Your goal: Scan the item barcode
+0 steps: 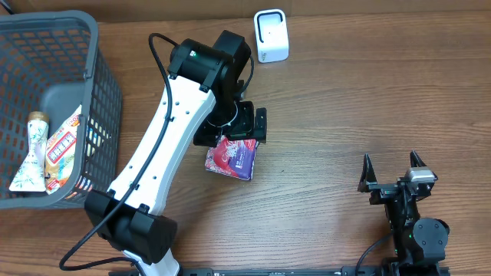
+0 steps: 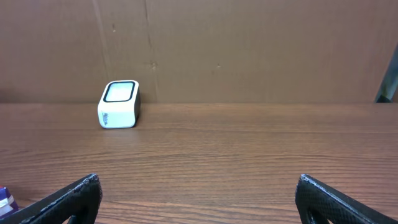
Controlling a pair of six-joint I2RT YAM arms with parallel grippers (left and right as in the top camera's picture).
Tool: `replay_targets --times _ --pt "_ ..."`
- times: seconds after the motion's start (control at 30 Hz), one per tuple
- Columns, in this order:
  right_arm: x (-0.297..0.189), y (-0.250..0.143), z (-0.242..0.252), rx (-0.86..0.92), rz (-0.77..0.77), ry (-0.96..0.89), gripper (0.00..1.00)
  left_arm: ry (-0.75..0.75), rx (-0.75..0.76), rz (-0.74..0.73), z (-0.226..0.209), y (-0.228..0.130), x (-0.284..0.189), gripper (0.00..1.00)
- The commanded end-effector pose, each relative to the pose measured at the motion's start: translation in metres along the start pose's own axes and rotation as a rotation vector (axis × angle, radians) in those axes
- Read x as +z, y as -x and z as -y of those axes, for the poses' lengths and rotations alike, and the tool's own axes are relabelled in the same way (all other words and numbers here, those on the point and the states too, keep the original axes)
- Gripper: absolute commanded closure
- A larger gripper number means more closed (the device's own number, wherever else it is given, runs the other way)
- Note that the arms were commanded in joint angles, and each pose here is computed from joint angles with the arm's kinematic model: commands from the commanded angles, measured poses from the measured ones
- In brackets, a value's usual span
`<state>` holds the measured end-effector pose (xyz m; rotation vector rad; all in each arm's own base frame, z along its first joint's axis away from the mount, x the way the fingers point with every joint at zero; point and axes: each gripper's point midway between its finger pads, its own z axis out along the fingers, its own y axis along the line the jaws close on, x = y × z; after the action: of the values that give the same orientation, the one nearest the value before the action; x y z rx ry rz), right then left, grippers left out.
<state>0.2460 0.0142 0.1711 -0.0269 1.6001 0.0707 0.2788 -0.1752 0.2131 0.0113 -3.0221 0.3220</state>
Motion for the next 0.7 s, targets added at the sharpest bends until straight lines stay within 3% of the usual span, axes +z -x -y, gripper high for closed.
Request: replay_targets --times 0.0,0.17,0.57,0.67 --pt "0.0 -0.001 -0.001 -0.005 0.006 0.004 0.0 -0.071 0.005 0.013 0.013 0.002 -0.006 0.0" --pt "0.0 -0.001 -0.001 -0.005 0.006 0.004 0.0 -0.124 0.039 0.075 0.024 0.016 -0.01 0.0" --pt "0.0 -0.001 -0.001 -0.004 0.006 0.004 0.0 -0.35 0.244 0.56 0.079 0.069 -0.107 0.0" --pt "0.0 -0.001 -0.001 -0.005 0.006 0.003 0.0 -0.371 0.26 0.617 0.083 0.072 -0.12 0.0"
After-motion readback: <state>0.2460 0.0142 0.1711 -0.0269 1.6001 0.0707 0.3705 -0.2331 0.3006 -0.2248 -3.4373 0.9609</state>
